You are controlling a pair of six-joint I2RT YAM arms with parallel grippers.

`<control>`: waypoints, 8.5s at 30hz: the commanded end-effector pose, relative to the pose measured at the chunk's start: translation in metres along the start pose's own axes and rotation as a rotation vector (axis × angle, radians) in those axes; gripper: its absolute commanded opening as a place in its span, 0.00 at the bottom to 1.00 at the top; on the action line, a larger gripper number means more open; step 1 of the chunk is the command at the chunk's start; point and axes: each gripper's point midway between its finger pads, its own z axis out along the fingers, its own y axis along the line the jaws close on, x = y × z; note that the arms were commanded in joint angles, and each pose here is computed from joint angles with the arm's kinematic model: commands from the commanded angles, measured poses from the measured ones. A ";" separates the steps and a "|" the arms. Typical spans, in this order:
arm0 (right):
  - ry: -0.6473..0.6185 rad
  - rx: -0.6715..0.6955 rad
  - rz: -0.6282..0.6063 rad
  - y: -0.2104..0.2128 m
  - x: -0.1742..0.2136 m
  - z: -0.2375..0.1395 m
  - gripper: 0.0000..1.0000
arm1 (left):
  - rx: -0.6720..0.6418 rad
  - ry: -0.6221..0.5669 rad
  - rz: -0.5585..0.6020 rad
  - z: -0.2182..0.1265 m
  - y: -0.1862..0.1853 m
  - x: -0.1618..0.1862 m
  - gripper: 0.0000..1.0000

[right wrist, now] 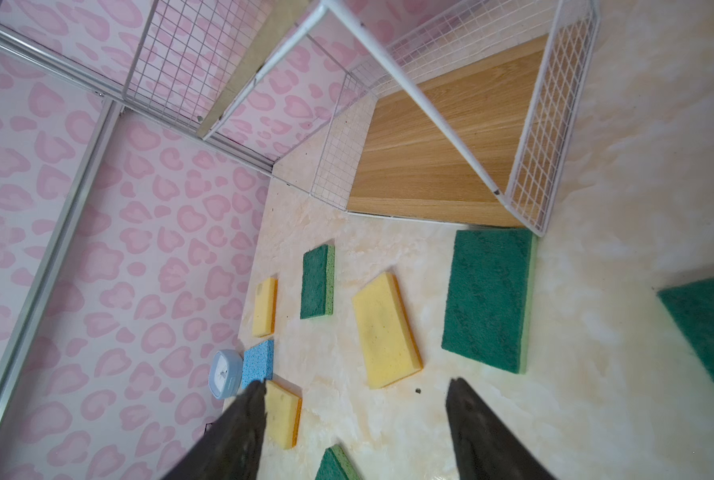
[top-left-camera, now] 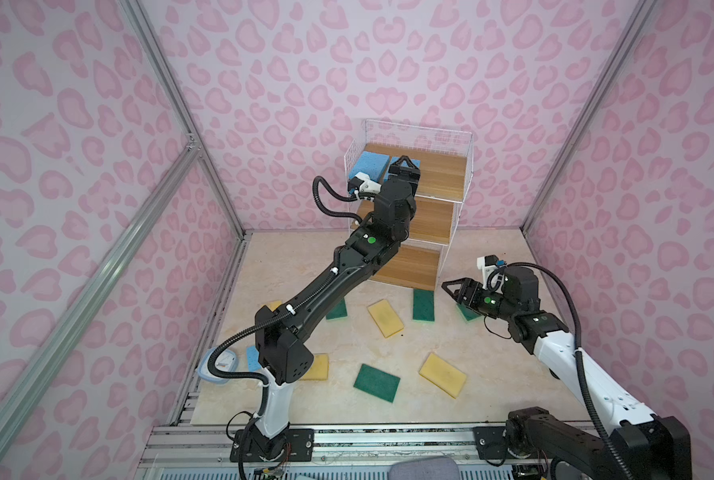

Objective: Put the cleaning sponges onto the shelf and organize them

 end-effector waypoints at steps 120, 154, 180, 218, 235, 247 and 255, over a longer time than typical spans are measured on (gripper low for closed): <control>-0.225 -0.006 -0.488 0.235 -0.178 0.055 0.37 | -0.253 0.323 0.740 -0.169 0.130 -0.133 0.85; -0.183 -0.133 -0.436 0.250 -0.174 0.071 0.64 | -0.297 0.315 0.768 -0.176 0.137 -0.144 0.98; -0.062 -0.127 -0.405 0.184 -0.051 0.043 0.70 | -1.025 0.322 0.863 -0.252 0.323 -0.219 0.99; 0.208 -0.074 -0.192 0.037 0.071 0.072 0.63 | -1.543 0.380 0.938 -0.305 0.462 -0.259 0.22; 0.211 -0.075 -0.158 0.031 0.068 0.073 0.66 | -1.175 0.446 0.776 -0.257 0.379 -0.222 0.04; 0.148 -0.203 -0.067 0.035 0.048 0.057 0.77 | -0.433 0.771 0.550 -0.193 0.222 -0.103 0.03; 0.109 -0.308 -0.038 0.056 0.032 0.047 0.81 | 0.002 0.963 0.436 -0.170 0.126 -0.024 0.03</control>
